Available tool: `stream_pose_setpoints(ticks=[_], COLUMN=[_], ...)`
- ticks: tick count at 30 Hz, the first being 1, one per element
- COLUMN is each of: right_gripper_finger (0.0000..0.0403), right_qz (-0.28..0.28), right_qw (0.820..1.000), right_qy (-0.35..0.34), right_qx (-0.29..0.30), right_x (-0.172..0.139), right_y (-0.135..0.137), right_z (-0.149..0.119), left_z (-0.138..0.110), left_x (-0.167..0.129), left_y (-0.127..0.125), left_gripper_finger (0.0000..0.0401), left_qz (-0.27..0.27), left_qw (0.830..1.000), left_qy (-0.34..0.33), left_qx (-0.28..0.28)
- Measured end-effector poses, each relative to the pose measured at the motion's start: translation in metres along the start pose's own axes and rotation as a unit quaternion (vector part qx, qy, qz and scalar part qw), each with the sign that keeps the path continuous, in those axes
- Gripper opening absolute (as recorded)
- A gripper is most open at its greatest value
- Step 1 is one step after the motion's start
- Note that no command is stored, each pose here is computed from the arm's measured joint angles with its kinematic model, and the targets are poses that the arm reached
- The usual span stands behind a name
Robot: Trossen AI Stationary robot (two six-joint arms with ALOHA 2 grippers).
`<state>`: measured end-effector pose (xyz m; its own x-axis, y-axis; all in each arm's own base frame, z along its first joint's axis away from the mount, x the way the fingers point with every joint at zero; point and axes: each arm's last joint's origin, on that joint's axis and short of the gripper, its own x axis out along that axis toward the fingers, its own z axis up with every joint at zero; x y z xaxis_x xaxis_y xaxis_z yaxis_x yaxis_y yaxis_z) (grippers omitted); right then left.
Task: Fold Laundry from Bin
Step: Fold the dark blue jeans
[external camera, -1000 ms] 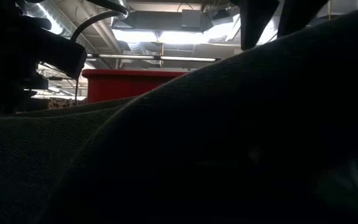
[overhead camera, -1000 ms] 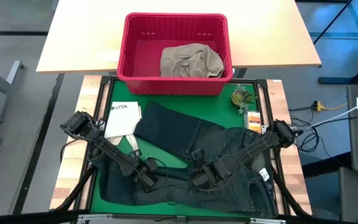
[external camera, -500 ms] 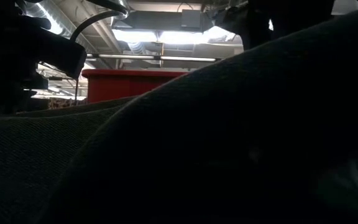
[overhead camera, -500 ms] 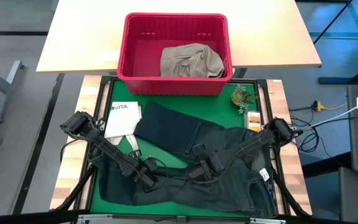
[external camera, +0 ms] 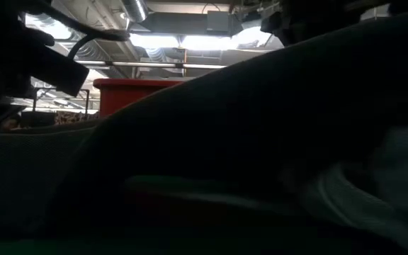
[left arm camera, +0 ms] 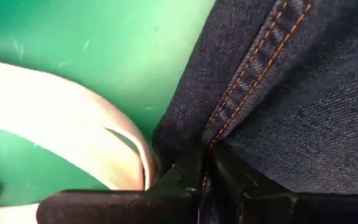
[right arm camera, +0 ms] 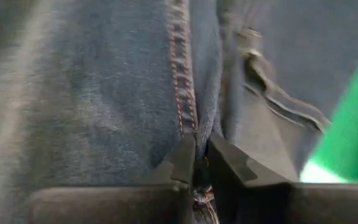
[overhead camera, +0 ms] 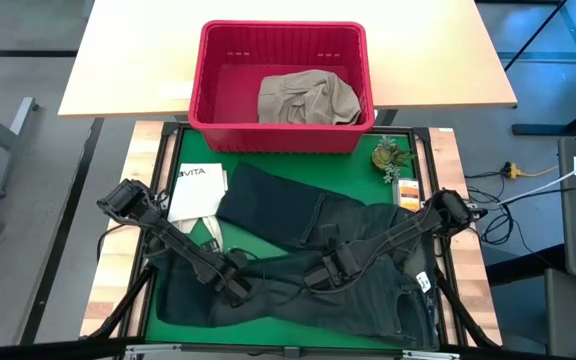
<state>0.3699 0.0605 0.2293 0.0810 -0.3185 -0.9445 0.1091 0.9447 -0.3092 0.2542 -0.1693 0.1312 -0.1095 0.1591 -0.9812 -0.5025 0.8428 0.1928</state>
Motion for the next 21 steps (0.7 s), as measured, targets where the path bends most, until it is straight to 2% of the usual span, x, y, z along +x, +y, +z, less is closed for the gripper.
stream_pose_setpoints(ticks=[4,8,21], right_gripper_finger=[0.0016,0.0009,0.0113], right_qz=[-0.033,-0.033,-0.029], right_qw=[0.999,0.999,0.999], right_qy=[0.009,0.006,0.001], right_qx=[0.030,0.028,0.013], right_x=[0.000,0.000,0.000], right_y=[-0.003,-0.002,-0.002], right_z=[-0.003,-0.003,-0.001], left_z=[-0.001,-0.002,0.002], left_x=[0.000,0.000,-0.011], left_y=[0.002,0.002,-0.003], left_gripper_finger=[0.0014,0.0014,0.0014], left_qz=[0.006,0.009,0.020], left_qw=[1.000,1.000,1.000], left_qy=[0.014,0.008,-0.009], left_qx=[-0.004,-0.003,0.001])
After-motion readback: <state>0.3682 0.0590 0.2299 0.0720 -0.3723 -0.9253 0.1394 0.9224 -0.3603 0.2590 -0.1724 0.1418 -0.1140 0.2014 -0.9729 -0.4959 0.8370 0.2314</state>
